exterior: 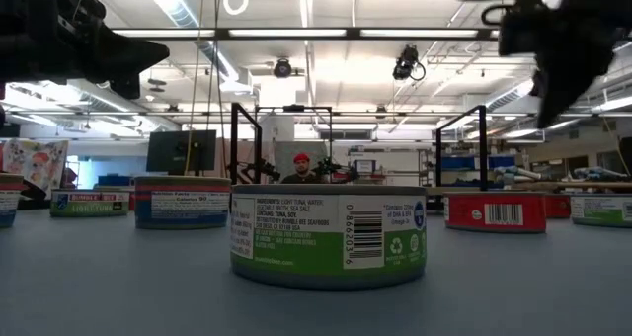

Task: Stack canned seafood by type on shelf
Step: Put the green tuna can on the shelf

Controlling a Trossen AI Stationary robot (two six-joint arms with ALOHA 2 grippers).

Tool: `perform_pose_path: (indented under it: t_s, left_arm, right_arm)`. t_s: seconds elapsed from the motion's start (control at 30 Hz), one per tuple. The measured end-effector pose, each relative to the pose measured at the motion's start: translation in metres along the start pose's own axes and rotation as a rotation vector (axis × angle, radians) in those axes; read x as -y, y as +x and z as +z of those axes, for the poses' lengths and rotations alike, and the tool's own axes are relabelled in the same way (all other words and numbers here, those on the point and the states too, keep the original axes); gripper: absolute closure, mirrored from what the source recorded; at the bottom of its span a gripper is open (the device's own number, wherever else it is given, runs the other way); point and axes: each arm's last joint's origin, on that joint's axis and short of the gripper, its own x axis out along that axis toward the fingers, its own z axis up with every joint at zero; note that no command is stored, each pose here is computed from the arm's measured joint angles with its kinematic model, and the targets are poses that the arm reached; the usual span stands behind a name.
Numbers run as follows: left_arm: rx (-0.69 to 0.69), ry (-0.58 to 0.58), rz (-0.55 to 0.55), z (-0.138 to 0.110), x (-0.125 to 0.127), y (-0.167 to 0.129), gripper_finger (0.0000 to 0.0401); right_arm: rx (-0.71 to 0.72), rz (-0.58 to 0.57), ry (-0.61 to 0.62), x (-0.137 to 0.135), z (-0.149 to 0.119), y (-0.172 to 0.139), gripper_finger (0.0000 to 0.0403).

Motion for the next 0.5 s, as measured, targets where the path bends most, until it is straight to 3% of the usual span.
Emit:
perform_pose_path:
  t_s: [0.2,0.5]
  left_arm:
    - [-0.014,0.010,0.000,-0.001,0.000,0.000,0.0378]
    - [-0.013,0.011,0.000,-0.001,0.000,0.000,0.0378]
  right_arm:
    - [-0.207,-0.116,-0.007,-0.013,-0.014,0.024,0.0398]
    - [-0.336,-0.304,-0.043,-0.016,-0.019,0.051,0.0398]
